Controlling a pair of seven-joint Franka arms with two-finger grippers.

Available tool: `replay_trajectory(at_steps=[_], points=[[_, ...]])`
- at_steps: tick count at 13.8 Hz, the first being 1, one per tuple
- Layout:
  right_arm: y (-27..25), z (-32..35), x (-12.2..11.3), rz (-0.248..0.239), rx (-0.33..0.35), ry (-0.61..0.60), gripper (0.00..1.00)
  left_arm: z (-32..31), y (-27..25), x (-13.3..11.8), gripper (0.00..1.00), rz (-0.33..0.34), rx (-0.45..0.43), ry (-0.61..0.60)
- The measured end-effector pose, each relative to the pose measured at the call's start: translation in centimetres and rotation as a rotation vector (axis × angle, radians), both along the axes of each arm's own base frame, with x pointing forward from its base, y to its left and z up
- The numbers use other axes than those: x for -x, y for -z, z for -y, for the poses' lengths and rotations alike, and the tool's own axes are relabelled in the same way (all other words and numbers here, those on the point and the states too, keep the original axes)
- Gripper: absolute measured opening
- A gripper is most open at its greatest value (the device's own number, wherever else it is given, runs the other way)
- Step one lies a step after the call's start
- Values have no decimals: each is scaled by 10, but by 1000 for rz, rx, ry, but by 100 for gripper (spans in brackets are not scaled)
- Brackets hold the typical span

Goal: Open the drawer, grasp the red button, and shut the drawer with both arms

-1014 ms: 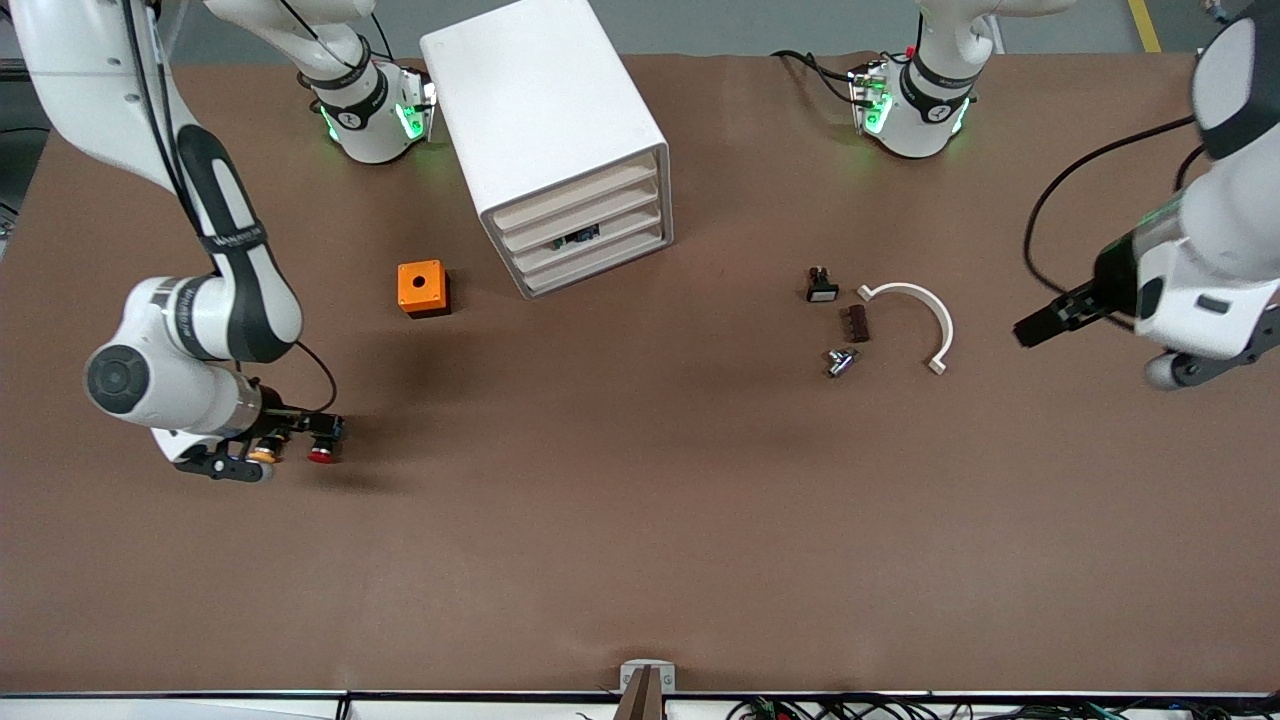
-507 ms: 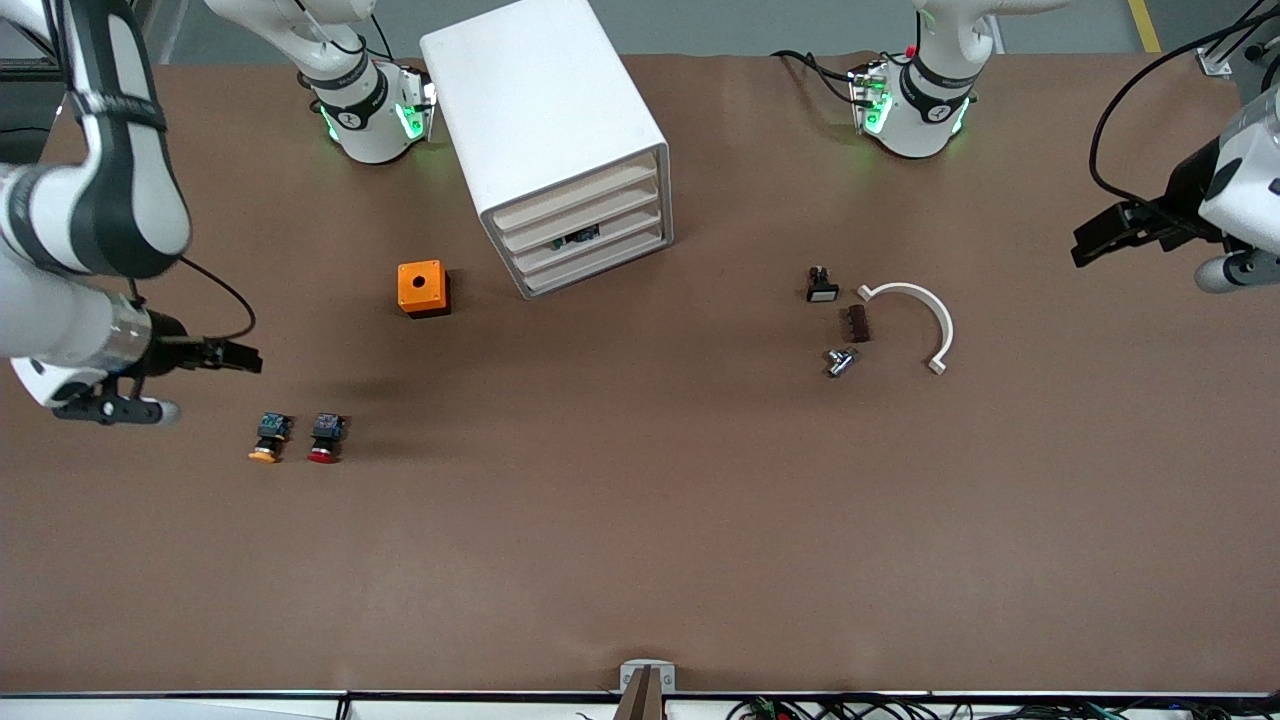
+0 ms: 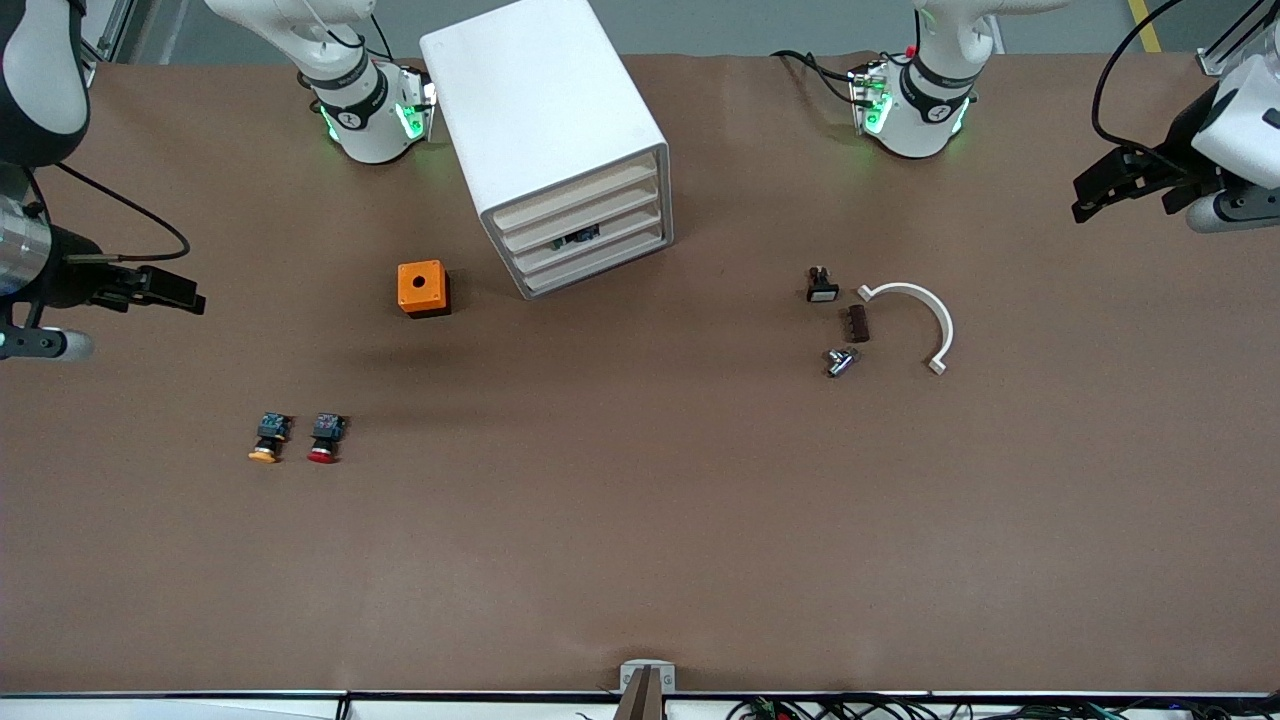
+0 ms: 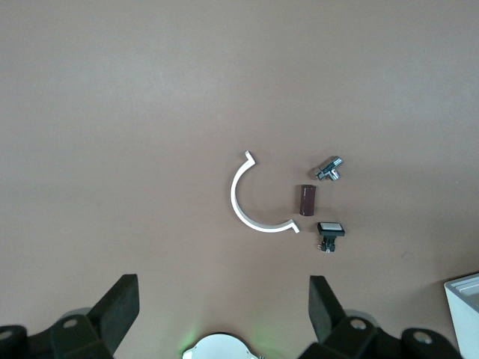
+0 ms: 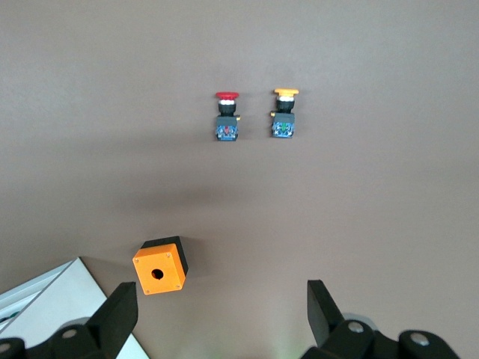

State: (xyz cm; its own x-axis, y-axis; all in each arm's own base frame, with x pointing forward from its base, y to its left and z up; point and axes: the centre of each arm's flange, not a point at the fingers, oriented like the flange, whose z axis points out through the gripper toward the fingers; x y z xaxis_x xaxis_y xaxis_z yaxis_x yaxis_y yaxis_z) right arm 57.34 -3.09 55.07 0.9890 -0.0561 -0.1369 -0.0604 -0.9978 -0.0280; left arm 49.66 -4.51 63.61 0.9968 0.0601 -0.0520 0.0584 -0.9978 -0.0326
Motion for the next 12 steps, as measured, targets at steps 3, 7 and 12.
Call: replay_trajectory(at_steps=[3,7,12], points=[[-6,4,-2,13,19,1,100,12,-2,3,100,4,-3,25],[-14,5,-4,32,21,3,100,27,-2,5,100,6,-7,53],[-33,11,-10,73,24,13,100,22,-1,4,100,6,-6,43]])
